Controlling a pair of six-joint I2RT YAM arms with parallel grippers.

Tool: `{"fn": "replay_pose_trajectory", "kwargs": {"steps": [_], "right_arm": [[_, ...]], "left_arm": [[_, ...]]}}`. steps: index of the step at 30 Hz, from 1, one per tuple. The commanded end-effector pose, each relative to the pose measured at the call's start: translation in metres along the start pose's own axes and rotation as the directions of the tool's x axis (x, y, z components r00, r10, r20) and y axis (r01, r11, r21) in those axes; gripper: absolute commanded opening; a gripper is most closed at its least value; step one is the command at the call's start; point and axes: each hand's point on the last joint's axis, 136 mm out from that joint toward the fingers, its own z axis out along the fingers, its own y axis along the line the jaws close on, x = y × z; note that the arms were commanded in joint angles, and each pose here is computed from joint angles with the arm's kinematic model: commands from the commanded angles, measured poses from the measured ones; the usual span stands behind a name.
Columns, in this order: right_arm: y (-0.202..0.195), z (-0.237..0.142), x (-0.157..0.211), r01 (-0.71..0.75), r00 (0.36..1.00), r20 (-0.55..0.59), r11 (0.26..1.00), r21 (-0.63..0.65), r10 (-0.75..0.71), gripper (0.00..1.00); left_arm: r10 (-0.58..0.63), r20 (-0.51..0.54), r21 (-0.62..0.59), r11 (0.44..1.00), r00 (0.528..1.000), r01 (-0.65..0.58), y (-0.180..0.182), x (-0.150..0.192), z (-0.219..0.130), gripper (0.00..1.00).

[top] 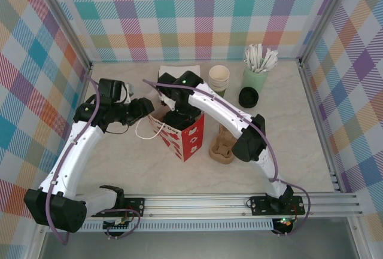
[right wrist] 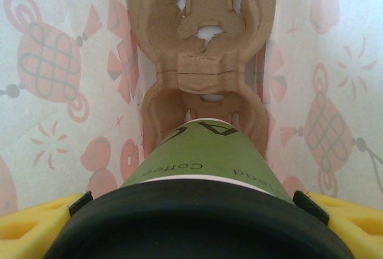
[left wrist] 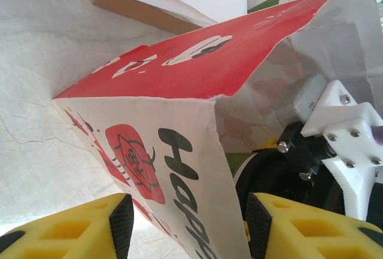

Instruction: Pack the takeout coffee

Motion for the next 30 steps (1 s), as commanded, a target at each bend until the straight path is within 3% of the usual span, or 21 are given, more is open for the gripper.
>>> {"fn": "replay_pose_trajectory", "kwargs": {"steps": [1, 30], "right_arm": [[0.001, 0.009, 0.002, 0.026, 0.999, -0.020, 1.000, 0.014, -0.026, 0.73], [-0.001, 0.052, 0.009, 0.021, 0.996, -0.089, 1.000, 0.018, -0.019, 0.73]], "left_arm": [[-0.010, 0.010, -0.002, 1.000, 1.000, 0.010, 0.002, -0.002, -0.002, 0.55], [-0.013, 0.005, -0.002, 1.000, 1.000, 0.013, 0.002, -0.002, -0.001, 0.55]]}}
